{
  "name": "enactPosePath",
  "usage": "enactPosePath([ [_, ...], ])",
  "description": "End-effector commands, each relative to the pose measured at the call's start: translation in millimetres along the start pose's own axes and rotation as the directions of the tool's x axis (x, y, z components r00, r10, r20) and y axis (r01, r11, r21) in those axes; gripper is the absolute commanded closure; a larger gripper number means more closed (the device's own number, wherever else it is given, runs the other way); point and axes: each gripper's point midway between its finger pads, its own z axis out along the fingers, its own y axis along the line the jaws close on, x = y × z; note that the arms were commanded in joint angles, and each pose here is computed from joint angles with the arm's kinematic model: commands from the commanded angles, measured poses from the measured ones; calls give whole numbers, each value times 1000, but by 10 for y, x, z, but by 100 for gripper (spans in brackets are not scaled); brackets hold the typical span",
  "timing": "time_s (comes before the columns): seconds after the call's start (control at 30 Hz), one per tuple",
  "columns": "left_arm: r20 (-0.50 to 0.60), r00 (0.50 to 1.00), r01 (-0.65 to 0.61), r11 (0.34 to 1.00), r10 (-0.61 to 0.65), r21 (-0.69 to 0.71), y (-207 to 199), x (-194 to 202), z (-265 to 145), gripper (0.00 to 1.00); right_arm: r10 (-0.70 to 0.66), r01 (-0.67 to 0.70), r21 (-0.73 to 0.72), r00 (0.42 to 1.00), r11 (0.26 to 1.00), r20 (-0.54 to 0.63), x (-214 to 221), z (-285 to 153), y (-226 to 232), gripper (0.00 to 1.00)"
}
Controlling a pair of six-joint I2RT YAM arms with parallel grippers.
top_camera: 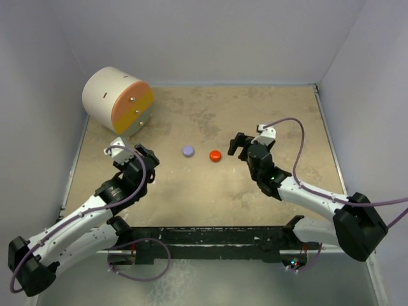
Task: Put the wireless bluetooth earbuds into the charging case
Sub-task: Reset both arms
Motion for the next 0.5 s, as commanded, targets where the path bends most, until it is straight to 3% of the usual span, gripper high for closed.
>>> enactPosePath([
  [0.0, 103, 995, 4, 989, 11, -149, 468, -132, -45, 39, 133, -137, 66, 989, 988, 57, -230, -17, -243, 0],
  [0.33, 215, 977, 38, 987, -3, -155, 481, -520, -163, 36, 203, -199, -48, 970, 979, 134, -614, -64, -350, 0],
  [0.47, 206, 979, 26, 988, 6, -152, 524, -473, -165, 36, 296, -263, -152, 918, 953, 263, -940, -391, -353, 0],
])
